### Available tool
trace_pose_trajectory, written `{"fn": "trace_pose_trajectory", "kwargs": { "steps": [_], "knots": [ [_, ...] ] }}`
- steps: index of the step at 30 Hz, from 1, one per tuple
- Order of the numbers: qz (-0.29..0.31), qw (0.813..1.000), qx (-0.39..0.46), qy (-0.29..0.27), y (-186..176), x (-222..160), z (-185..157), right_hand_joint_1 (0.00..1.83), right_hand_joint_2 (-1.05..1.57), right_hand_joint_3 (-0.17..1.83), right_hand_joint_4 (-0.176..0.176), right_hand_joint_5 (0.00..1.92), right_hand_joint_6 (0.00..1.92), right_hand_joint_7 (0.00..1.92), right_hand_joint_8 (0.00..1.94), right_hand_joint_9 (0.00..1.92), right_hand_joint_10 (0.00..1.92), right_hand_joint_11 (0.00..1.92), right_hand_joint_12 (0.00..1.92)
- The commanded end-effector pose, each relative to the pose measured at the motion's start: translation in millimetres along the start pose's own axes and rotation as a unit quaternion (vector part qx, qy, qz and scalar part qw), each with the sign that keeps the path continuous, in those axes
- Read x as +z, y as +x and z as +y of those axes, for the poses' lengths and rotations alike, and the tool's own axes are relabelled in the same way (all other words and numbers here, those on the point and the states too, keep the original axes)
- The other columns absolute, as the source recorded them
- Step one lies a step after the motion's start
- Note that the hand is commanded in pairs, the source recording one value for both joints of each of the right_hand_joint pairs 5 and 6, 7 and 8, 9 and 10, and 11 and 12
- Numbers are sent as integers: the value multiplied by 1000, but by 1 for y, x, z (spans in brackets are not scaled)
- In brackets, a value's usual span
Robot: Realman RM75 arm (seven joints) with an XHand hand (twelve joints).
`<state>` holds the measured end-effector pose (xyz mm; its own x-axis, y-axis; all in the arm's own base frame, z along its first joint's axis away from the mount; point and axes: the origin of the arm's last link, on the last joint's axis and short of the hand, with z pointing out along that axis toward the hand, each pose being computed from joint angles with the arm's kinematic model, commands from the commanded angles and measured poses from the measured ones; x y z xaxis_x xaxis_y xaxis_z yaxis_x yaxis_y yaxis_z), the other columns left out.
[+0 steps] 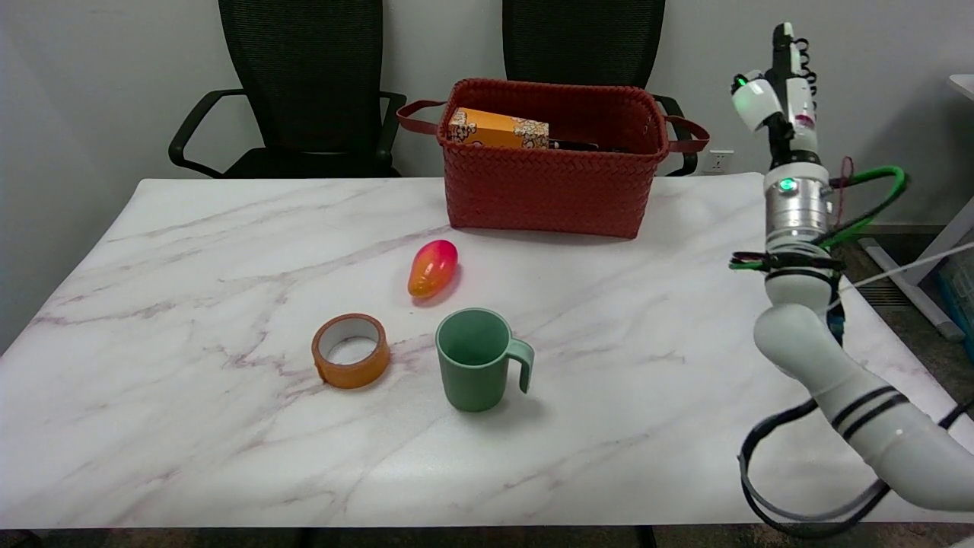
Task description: Place the wooden cylinder into the brown storage basket.
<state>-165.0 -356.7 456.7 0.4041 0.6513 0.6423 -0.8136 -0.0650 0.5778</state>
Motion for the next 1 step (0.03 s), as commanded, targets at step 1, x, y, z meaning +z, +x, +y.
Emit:
{"fn": "trace_pose_trajectory", "kwargs": {
  "steps": [1],
  "knots": [
    [35,998,53,7,43,-58,-9,142,1261,1168,0,0,0,25,25,19,19,123,123]
  ]
}}
